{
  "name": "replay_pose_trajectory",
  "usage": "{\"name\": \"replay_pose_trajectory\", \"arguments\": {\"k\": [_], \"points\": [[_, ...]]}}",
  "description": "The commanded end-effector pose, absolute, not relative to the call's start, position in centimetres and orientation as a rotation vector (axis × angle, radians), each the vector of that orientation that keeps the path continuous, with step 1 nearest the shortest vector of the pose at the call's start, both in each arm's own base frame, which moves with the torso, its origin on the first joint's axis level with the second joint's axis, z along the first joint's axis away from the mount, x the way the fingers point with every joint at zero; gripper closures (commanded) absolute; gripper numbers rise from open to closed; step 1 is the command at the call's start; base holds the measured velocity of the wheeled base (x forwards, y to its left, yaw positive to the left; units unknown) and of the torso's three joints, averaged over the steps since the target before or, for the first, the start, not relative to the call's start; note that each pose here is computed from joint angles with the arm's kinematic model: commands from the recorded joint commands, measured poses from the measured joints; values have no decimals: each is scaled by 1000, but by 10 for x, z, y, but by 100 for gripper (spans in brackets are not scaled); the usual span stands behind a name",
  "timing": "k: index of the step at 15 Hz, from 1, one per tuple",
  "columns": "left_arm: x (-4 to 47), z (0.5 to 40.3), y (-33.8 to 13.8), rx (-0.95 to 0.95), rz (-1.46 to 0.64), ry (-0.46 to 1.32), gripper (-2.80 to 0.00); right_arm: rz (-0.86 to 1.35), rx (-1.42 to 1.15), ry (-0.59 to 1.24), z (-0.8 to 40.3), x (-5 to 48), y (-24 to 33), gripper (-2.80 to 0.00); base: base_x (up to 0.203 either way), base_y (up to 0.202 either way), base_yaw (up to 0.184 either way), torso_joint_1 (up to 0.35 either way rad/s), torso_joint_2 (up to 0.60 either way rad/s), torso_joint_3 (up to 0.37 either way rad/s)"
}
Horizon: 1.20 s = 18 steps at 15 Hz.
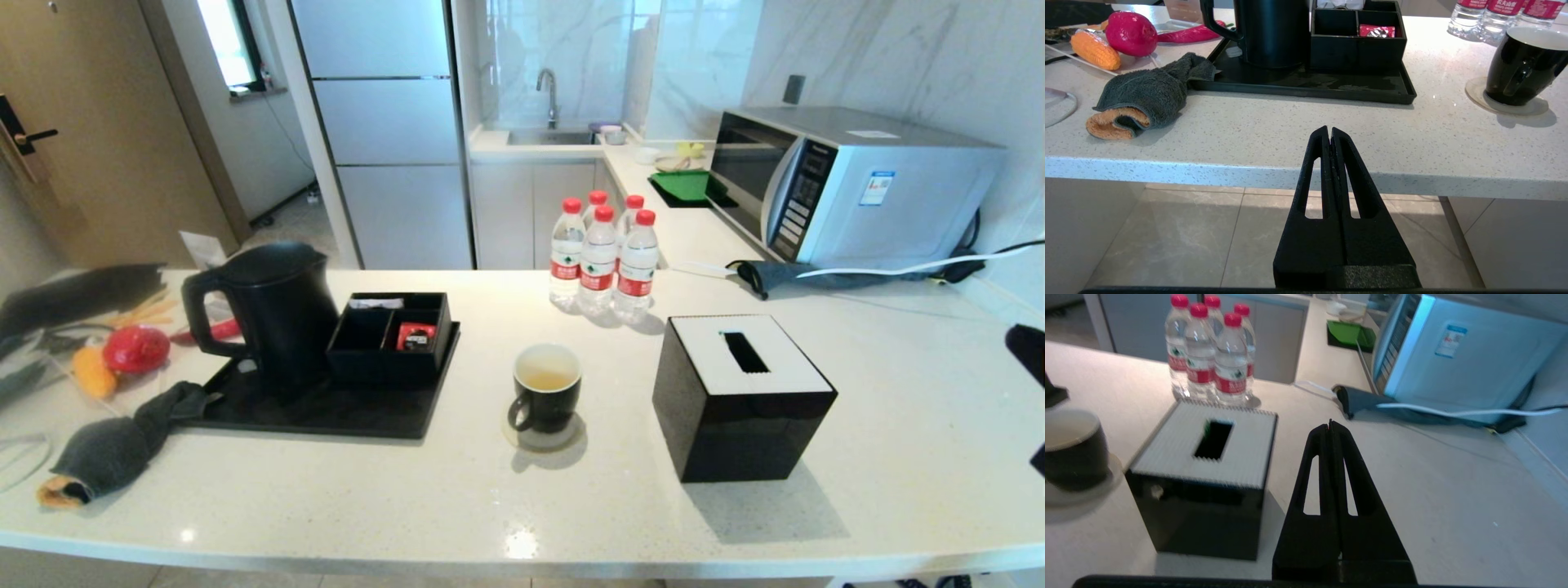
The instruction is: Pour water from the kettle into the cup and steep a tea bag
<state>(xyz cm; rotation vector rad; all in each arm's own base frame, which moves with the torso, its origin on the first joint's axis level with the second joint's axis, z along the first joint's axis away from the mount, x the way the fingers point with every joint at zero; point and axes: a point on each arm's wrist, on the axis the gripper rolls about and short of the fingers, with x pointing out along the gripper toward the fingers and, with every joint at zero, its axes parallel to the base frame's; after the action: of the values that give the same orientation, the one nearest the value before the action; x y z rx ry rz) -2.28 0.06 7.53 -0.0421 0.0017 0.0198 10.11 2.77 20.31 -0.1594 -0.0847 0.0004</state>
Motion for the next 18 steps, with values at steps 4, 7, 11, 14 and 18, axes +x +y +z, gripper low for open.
{"name": "replay_pose_trajectory", "arguments": {"k": [4, 7, 11, 14, 18], "points": [[-23, 75, 1, -43, 20, 1, 0, -60, -208, -110, 176, 54, -1, 0, 0, 0, 0, 0, 0, 0], [-23, 75, 1, -41, 20, 3, 0, 43, -220, -94, 143, 17, 1, 0, 0, 0, 0, 0, 0, 0], [-23, 75, 1, -42, 20, 1, 0, 115, -210, 6, 95, -9, 3, 0, 0, 0, 0, 0, 0, 0], [-23, 75, 1, -43, 20, 2, 0, 89, -146, 136, 73, -29, 2, 0, 0, 0, 0, 0, 0, 0], [-23, 75, 1, -43, 21, 1, 0, 75, -83, 132, 76, -31, 1, 0, 0, 0, 0, 0, 0, 0]]}}
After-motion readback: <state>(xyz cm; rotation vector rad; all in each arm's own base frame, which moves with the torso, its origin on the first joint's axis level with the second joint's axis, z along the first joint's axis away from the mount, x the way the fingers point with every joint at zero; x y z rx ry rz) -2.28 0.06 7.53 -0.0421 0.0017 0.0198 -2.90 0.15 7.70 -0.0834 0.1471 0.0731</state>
